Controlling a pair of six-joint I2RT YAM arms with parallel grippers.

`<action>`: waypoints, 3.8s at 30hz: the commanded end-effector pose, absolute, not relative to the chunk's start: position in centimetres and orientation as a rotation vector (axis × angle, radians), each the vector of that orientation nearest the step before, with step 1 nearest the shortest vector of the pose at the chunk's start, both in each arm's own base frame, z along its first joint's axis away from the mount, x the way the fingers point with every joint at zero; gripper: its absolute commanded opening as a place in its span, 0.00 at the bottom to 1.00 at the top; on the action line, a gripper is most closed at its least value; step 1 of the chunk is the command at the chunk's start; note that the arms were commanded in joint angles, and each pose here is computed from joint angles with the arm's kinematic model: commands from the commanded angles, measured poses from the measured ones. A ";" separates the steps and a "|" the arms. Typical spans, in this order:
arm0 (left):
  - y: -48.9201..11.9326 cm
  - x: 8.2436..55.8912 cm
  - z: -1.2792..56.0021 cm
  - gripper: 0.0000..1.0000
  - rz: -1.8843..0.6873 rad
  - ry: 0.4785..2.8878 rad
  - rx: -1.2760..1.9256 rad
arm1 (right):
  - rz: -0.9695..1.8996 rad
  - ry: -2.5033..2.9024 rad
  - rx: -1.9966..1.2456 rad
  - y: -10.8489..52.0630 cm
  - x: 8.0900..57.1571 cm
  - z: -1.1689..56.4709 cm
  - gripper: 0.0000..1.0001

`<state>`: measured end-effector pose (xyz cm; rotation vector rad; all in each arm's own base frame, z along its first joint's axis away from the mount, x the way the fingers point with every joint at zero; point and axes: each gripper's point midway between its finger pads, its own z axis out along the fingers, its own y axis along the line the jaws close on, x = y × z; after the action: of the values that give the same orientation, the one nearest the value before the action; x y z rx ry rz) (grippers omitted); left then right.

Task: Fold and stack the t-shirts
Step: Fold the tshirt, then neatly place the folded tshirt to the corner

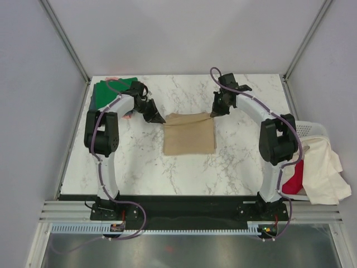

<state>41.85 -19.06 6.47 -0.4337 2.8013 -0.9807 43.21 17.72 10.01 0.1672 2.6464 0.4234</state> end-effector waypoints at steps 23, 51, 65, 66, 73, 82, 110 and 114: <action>-17.8 42.9 12.4 0.89 -0.697 2.288 0.031 | 0.470 2.354 0.206 15.1 34.8 16.1 0.79; -22.8 48.0 0.1 0.55 -0.826 2.437 0.065 | 0.874 2.314 0.132 18.1 18.3 3.2 0.83; -26.8 48.6 2.0 0.02 -1.145 2.350 0.118 | 0.866 2.323 0.117 18.2 18.4 2.9 0.83; -27.0 48.4 2.9 0.02 -1.179 2.340 0.126 | 0.865 2.326 0.118 18.2 18.3 2.8 0.83; -25.1 47.9 12.3 0.02 -1.064 2.328 0.192 | 0.877 2.308 0.118 18.2 18.2 3.0 0.82; -16.9 47.4 18.9 0.02 -0.862 2.316 0.138 | 0.903 2.280 0.112 18.1 17.9 3.4 0.82; -5.6 51.3 35.3 0.02 -0.428 1.985 0.170 | 0.941 2.266 0.075 18.5 17.5 3.6 0.82; -4.8 52.2 35.7 0.02 -0.425 1.977 0.150 | 0.941 2.271 0.072 18.6 17.5 3.5 0.81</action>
<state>51.35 -6.33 33.60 0.1291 2.0362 -0.4797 17.99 18.51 4.01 0.0996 2.2569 0.9345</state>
